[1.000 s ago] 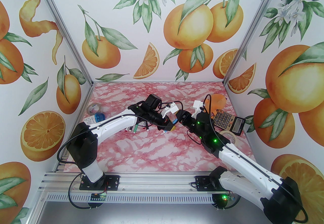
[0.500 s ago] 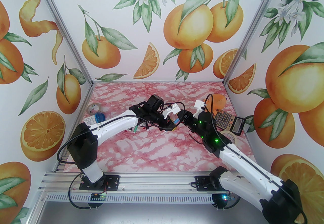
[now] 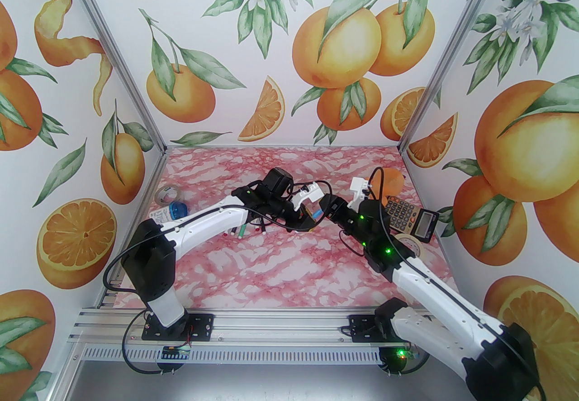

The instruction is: Open the pen caps

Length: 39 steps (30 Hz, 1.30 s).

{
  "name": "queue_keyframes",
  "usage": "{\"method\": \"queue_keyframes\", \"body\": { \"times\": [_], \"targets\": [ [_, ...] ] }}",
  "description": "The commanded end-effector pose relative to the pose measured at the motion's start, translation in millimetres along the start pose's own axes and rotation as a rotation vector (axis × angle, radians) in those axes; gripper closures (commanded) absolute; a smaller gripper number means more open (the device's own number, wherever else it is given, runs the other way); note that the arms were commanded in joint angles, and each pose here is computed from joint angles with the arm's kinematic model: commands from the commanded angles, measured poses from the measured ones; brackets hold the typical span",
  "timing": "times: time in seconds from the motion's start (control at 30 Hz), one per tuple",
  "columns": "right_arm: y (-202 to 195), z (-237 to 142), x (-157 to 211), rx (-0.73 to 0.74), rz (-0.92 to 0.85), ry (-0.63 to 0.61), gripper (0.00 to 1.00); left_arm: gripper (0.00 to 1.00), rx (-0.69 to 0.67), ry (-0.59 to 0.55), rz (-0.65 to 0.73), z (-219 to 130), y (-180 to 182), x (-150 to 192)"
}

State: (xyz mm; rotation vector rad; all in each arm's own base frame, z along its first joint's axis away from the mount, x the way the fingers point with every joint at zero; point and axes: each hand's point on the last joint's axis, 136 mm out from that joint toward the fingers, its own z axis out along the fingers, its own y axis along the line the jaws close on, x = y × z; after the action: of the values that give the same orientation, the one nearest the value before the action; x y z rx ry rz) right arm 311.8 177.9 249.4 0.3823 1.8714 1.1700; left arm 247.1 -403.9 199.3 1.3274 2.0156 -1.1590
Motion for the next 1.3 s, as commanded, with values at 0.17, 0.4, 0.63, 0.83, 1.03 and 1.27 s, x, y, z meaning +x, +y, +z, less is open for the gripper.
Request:
{"method": "queue_keyframes", "body": {
  "times": [0.17, 0.4, 0.63, 0.83, 1.03, 1.27],
  "targets": [
    [9.2, -6.9, -67.1, -0.051, -0.098, -0.231, 0.91, 1.0, 0.071, 0.104, -0.068, -3.6, -11.2, 26.4],
    [0.2, -5.7, -52.5, 0.007, -0.112, -0.142, 0.91, 1.0, 0.014, 0.043, -0.057, -17.6, -1.5, 13.7],
    [-42.6, -24.6, -15.6, 0.265, -0.22, 0.049, 0.9, 0.99, -0.089, 0.003, 0.014, -52.6, 6.3, -0.1],
    [-70.2, -28.2, 22.6, 0.413, -0.325, 0.203, 0.9, 0.98, -0.214, -0.046, 0.064, -83.4, 15.4, -11.4],
    [-93.9, -18.1, 52.9, 0.506, -0.383, 0.282, 0.89, 0.97, -0.313, -0.092, 0.1, -102.3, 17.9, -18.5],
    [-127.4, 0.5, 77.3, 0.586, -0.411, 0.334, 0.89, 0.97, -0.317, -0.094, 0.092, -103.2, 18.3, -18.1]
  ]
}}
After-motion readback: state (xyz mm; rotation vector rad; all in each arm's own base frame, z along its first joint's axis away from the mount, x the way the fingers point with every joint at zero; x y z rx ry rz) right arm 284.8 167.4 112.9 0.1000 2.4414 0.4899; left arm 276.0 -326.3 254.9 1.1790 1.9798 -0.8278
